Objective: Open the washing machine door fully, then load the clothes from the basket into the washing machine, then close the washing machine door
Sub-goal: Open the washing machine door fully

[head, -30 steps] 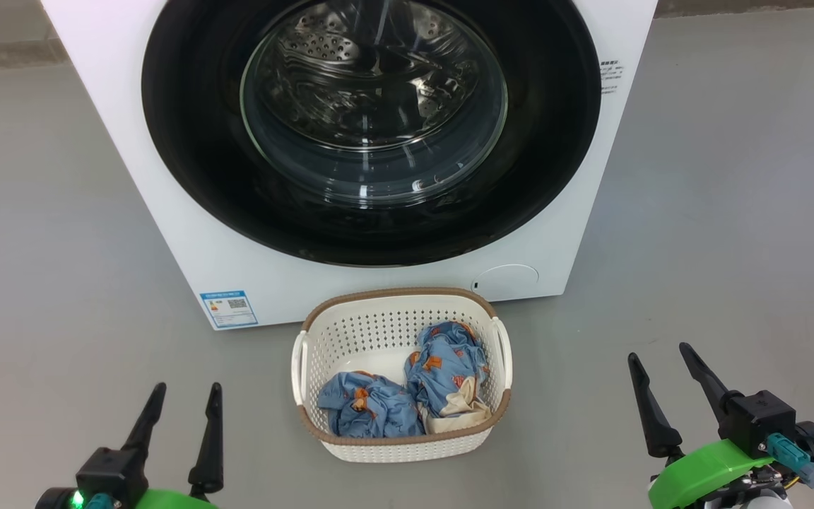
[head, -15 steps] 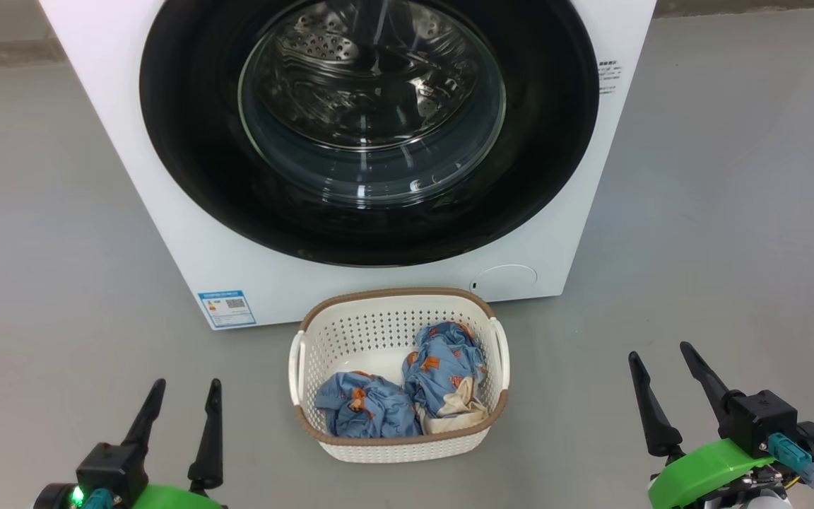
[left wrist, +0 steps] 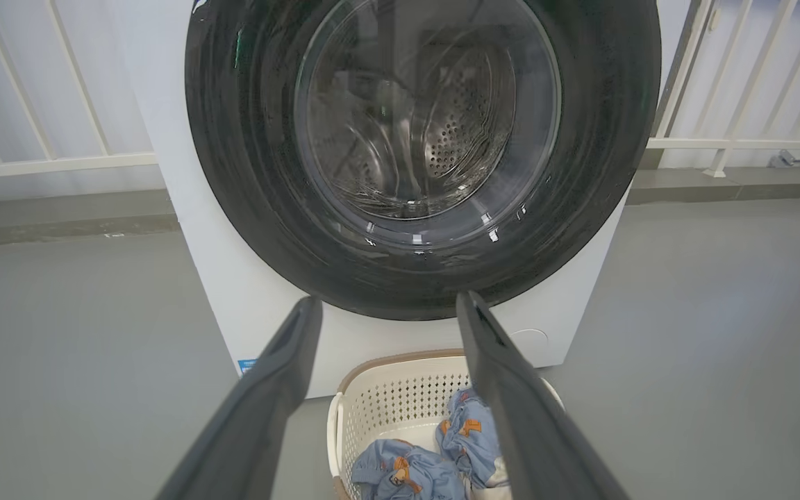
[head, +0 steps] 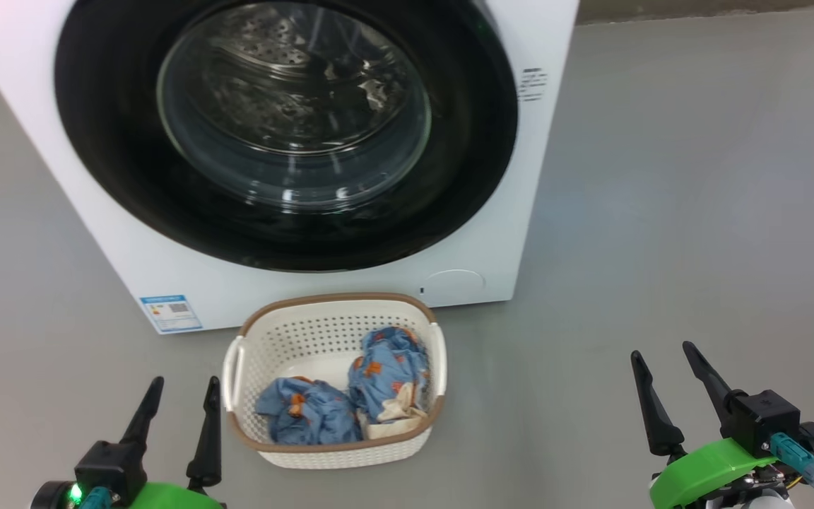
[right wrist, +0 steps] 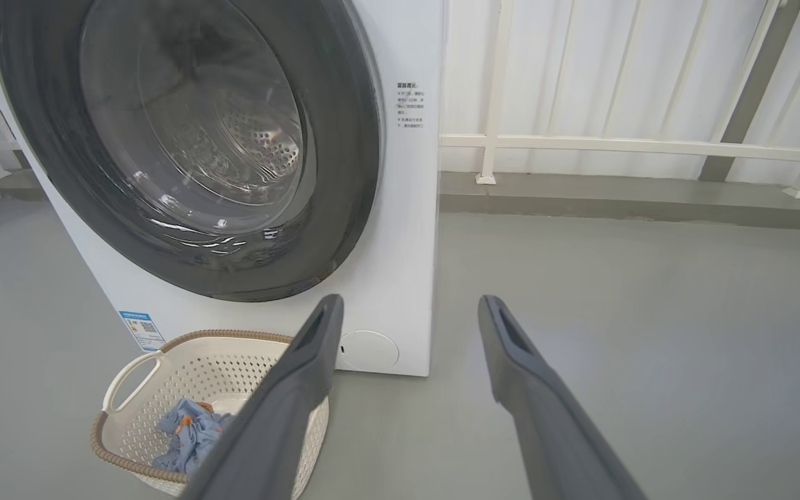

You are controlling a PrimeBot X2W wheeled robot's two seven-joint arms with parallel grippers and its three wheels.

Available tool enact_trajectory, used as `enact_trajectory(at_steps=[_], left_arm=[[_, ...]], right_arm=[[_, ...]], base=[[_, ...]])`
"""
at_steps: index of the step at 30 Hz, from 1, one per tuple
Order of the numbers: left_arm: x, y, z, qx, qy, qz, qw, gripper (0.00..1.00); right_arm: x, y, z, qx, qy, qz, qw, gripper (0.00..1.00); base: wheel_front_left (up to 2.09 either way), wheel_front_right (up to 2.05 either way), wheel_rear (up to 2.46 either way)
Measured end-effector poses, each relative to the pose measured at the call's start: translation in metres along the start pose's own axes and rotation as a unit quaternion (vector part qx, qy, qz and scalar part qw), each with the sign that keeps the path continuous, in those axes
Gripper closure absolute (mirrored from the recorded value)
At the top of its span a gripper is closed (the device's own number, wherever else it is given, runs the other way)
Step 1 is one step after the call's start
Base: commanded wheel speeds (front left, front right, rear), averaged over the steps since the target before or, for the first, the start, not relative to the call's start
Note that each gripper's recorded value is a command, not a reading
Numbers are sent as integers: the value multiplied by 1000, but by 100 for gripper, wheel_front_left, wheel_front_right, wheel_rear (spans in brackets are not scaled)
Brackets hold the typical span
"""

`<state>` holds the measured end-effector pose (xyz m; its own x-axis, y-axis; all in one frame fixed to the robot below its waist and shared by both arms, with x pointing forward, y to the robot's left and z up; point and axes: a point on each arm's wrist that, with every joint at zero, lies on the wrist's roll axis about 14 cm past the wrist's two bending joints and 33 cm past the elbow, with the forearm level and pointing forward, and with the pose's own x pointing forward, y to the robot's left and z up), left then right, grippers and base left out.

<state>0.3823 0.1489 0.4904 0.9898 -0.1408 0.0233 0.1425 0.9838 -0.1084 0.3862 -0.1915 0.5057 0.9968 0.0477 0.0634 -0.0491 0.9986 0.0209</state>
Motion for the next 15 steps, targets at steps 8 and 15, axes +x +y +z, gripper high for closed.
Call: enact_trajectory(at_steps=[8, 15], left_arm=[[2, 0, 6, -1, -10, 1, 1000, 0], [4, 0, 7, -2, -13, 0, 1000, 0]], right_arm=[[1, -2, -1, -1, 1, -2, 1000, 0], [1, -2, -2, -1, 3, -2, 1000, 0]], base=[[87, 87, -174], [28, 28, -56]])
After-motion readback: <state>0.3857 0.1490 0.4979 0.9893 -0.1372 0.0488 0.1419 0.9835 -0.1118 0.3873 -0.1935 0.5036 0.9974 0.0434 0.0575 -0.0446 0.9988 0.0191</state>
